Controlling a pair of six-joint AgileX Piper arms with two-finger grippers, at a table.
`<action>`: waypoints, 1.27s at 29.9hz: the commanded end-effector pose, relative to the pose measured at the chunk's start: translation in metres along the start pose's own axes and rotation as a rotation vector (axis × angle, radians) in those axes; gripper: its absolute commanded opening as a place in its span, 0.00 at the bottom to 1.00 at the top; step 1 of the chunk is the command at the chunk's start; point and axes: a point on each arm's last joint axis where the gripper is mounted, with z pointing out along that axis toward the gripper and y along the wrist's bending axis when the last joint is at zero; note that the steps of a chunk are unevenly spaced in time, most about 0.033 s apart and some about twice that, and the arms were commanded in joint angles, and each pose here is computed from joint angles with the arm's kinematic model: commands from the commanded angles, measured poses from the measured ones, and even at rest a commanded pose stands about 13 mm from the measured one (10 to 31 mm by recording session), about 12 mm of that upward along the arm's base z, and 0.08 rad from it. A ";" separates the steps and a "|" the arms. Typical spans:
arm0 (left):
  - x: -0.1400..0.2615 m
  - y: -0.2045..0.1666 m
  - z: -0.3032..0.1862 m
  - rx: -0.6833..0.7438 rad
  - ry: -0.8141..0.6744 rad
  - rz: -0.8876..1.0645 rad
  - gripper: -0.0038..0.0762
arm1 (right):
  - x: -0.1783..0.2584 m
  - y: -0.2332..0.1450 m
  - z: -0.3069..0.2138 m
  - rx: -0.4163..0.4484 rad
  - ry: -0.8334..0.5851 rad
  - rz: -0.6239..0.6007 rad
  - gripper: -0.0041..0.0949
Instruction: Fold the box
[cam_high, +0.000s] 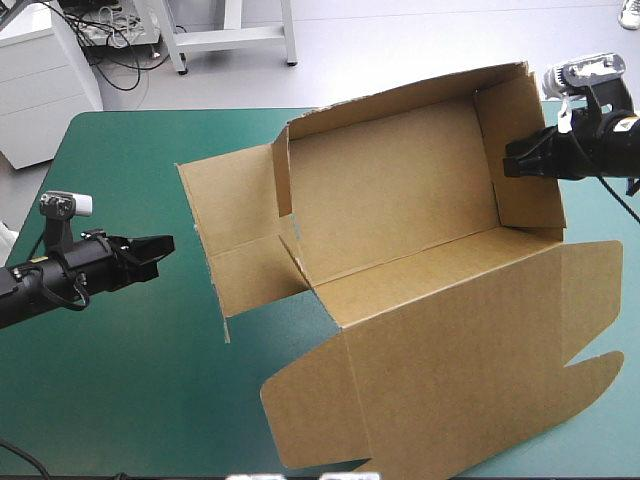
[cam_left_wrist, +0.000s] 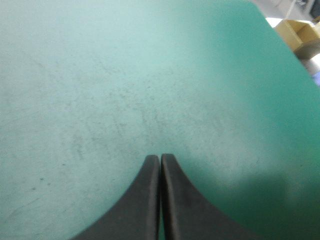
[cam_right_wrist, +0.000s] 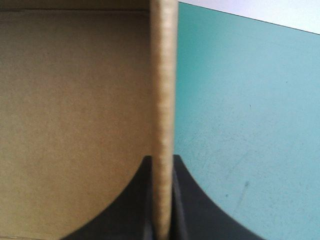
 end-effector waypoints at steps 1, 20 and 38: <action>0.002 0.001 0.005 0.102 -0.109 -0.076 0.04 | -0.008 0.015 -0.019 -0.053 -0.088 -0.004 0.02; 0.025 0.036 0.057 0.403 -0.097 -0.304 0.41 | -0.009 0.017 -0.018 -0.071 -0.097 0.005 0.02; 0.026 0.003 0.073 0.529 -0.040 -0.246 0.64 | -0.015 0.022 -0.007 0.031 -0.111 0.003 0.02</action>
